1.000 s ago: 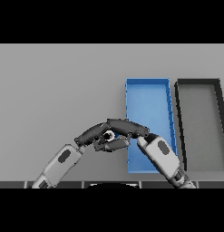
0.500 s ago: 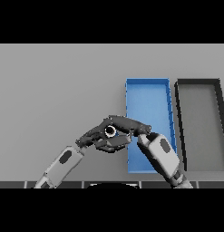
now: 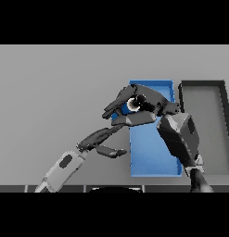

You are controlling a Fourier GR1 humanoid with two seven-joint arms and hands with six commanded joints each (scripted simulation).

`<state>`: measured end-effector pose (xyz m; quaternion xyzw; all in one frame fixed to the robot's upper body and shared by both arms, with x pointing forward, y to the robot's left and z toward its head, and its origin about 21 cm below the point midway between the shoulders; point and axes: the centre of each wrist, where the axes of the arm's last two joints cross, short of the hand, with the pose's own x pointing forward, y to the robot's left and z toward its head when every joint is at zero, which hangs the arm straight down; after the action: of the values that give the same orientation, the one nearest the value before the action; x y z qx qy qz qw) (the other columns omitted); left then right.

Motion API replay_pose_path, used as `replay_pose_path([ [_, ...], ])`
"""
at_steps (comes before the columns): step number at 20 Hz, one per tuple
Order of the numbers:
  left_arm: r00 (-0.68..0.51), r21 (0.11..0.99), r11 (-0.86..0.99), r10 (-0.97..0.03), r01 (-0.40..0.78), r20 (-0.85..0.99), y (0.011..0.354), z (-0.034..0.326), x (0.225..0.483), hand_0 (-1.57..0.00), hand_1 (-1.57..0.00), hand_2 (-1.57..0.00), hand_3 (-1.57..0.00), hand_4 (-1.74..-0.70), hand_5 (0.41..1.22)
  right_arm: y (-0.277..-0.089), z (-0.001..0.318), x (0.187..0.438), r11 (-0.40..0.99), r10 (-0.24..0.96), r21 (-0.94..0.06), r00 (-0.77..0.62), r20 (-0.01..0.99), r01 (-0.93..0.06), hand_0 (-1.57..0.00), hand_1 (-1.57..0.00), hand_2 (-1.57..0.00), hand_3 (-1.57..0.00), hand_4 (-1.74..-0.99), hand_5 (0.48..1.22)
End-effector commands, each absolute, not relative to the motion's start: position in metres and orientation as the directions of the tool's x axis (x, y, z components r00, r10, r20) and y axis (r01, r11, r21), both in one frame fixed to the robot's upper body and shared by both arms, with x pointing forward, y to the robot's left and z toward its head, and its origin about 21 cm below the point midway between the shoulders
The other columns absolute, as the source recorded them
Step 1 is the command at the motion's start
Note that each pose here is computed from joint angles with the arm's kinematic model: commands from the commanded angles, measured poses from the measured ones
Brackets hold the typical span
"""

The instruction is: Pick up the blue pipe and place it into the blue bin.

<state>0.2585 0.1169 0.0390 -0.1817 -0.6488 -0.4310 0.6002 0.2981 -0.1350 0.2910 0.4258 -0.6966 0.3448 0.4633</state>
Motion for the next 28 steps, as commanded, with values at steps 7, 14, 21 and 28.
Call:
replay_pose_path([
  [7, -0.236, 0.343, 0.560, -0.258, 0.754, 0.937, 0.123, 0.041, 0.255, 0.00, 0.00, 0.00, 0.00, -0.91, 0.491, -0.168, 0.333, 0.348, 0.702, -0.225, -0.053, -0.291, 0.930, -0.710, -1.57, -1.57, -1.57, -1.57, -1.735, 1.131],
  [14, -0.223, 0.342, 0.568, -0.269, 0.749, 0.937, 0.126, 0.039, 0.257, 0.00, 0.00, 0.00, 0.00, -0.89, 0.487, -0.225, 0.256, 0.381, 0.869, -0.076, 0.034, -0.064, 0.995, -0.494, -1.57, -1.57, -1.57, -1.57, -1.740, 1.121],
  [21, -0.214, 0.337, 0.573, -0.272, 0.747, 0.938, 0.122, 0.040, 0.260, 0.00, 0.00, 0.00, 0.00, -0.88, 0.464, -0.253, 0.169, 0.368, 0.935, -0.007, 0.092, 0.244, 0.970, -0.342, -1.57, -1.57, -1.57, -1.57, -1.741, 1.120],
  [28, -0.209, 0.327, 0.574, -0.262, 0.751, 0.942, 0.119, 0.041, 0.259, 0.00, 0.00, 0.00, 0.00, -0.89, 0.455, -0.258, 0.103, 0.351, 0.951, 0.137, 0.039, 0.527, 0.839, -0.308, -1.56, -1.46, -1.39, -1.12, -1.547, 1.133],
])
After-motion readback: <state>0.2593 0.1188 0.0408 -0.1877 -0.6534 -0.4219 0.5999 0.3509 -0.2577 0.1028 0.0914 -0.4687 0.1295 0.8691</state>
